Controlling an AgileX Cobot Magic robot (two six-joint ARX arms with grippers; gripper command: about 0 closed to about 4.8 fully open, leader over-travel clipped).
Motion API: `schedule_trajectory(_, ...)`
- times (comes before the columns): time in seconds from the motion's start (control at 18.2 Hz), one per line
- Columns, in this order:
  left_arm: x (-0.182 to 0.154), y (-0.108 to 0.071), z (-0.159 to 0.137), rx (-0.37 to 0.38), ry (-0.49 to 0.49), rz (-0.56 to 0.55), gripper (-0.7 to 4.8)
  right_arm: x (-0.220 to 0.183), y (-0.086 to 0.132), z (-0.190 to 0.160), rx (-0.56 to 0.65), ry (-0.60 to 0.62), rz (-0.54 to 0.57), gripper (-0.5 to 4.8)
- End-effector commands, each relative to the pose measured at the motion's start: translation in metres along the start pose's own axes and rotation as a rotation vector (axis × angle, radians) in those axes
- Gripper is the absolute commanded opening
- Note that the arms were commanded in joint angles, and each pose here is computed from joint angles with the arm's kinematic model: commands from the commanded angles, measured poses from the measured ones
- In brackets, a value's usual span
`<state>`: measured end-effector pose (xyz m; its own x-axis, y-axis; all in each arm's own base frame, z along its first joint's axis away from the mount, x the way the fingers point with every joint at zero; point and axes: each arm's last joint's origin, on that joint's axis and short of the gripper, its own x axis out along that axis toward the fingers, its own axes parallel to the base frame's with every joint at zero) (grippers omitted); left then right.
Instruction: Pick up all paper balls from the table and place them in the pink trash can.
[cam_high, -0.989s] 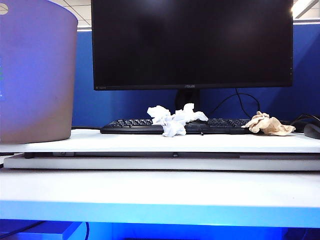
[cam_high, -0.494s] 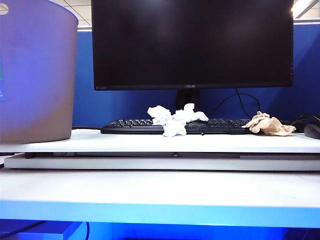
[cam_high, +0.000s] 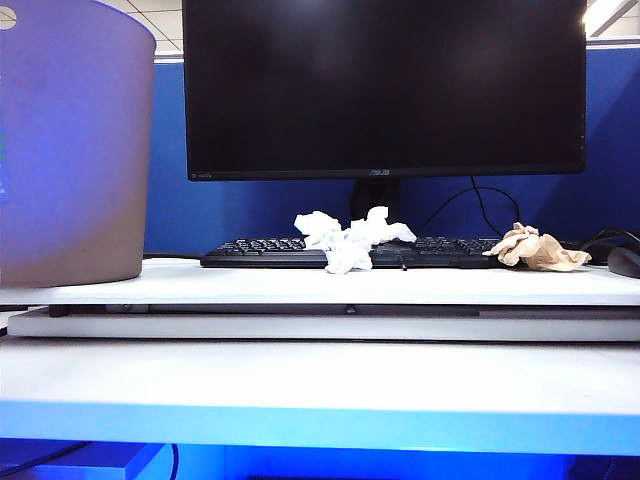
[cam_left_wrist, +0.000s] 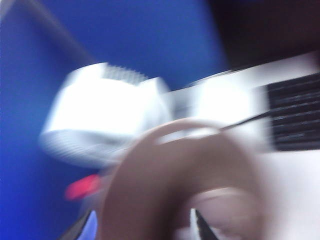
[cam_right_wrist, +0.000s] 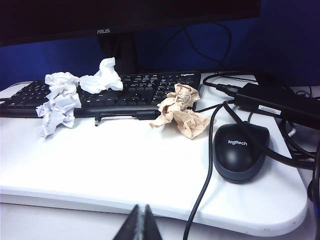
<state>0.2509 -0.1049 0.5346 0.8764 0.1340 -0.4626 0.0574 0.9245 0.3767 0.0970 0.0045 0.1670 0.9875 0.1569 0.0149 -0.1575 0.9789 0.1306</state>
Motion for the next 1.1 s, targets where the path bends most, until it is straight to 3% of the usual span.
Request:
schedule_trajectory(0.05, 0.008, -0.024, 0.016, -0.031, -0.167, -0.574, 2.47, 0.000, 0.000, 0.000, -0.001, -0.014, 0.004, -0.04)
schedule_trajectory(0.11, 0.021, -0.047, 0.024, -0.004, -0.220, -0.802, 2.47, 0.000, 0.000, 0.000, -0.001, -0.014, 0.004, -0.04)
schedule_trajectory(0.16, 0.040, -0.064, 0.028, 0.001, -0.219, -0.882, 2.48, 0.000, 0.000, 0.000, -0.001, -0.014, 0.004, -0.04)
schedule_trajectory(0.22, 0.061, -0.079, 0.029, 0.009, -0.191, -0.881, 2.58, 0.000, 0.000, 0.000, -0.001, -0.014, 0.004, -0.04)
schedule_trajectory(0.33, 0.100, -0.119, 0.025, 0.036, -0.105, -0.866, 3.63, 0.000, 0.000, 0.000, -0.001, -0.015, 0.001, -0.04)
schedule_trajectory(0.44, 0.159, -0.169, 0.005, 0.063, 0.050, -0.880, 3.87, 0.000, 0.000, 0.000, -0.001, -0.013, 0.004, -0.04)
schedule_trajectory(0.49, 0.178, -0.185, -0.004, 0.063, 0.108, -0.884, 3.94, 0.000, 0.000, 0.000, -0.001, -0.014, 0.003, -0.04)
schedule_trajectory(0.6, 0.216, -0.227, -0.028, 0.100, 0.209, -0.813, 4.63, 0.000, 0.000, 0.000, -0.001, -0.014, 0.003, -0.04)
schedule_trajectory(0.77, 0.243, -0.256, -0.043, 0.120, 0.223, -0.656, 4.63, 0.000, 0.000, 0.000, -0.001, -0.014, 0.004, -0.04)
schedule_trajectory(1.1, 0.261, -0.265, -0.054, 0.133, 0.246, -0.505, 4.62, 0.000, 0.000, 0.000, -0.001, -0.014, 0.004, -0.04)
